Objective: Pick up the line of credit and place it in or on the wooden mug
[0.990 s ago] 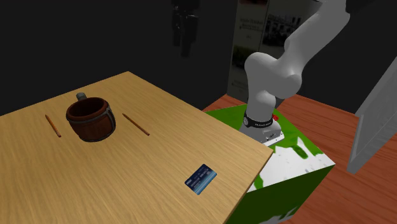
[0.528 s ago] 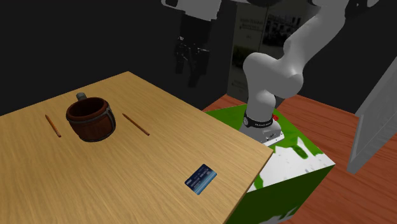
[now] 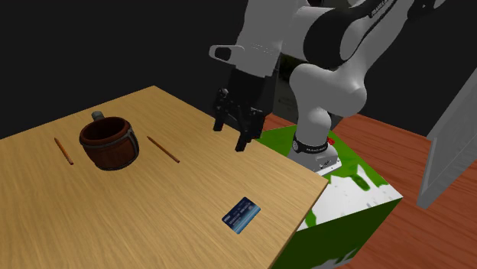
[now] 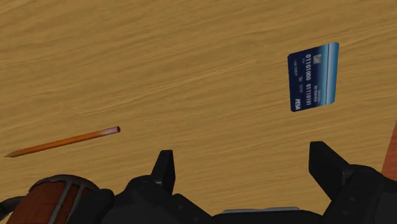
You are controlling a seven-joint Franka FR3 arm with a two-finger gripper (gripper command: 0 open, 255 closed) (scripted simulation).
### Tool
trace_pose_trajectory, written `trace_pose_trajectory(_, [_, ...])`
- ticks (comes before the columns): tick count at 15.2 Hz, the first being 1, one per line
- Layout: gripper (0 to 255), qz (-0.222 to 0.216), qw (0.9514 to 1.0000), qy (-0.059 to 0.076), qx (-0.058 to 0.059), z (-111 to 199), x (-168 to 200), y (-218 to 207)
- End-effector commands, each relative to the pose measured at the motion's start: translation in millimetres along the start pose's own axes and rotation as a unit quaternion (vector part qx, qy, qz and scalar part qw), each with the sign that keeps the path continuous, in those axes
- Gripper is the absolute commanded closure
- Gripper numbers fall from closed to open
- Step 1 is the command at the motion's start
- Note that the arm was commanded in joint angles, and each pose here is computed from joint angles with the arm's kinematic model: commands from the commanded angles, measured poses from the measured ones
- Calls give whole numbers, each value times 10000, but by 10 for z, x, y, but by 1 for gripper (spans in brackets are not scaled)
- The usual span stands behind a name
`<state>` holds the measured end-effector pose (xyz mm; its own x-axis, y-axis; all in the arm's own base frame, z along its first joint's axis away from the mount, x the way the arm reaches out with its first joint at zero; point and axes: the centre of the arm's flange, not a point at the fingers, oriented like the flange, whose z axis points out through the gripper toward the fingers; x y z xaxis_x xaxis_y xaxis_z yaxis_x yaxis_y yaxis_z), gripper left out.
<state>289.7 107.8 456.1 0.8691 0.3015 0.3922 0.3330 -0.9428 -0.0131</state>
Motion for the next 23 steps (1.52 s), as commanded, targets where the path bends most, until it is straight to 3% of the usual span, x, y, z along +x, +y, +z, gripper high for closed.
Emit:
trace_pose_trajectory(1, [0, -182, 9996, 180, 82, 184, -20, -170])
trace_pose_trajectory(5, [0, -545, 9970, 492, 242, 570, -114, -482])
trace_pose_trajectory(10, [0, -996, 9901, 880, 441, 1047, -230, -879])
trace_pose_trajectory(18, [0, -1009, 9899, 892, 447, 1453, -166, -934])
trace_pose_trajectory(23, [0, -1009, 9899, 892, 447, 1453, -166, -934])
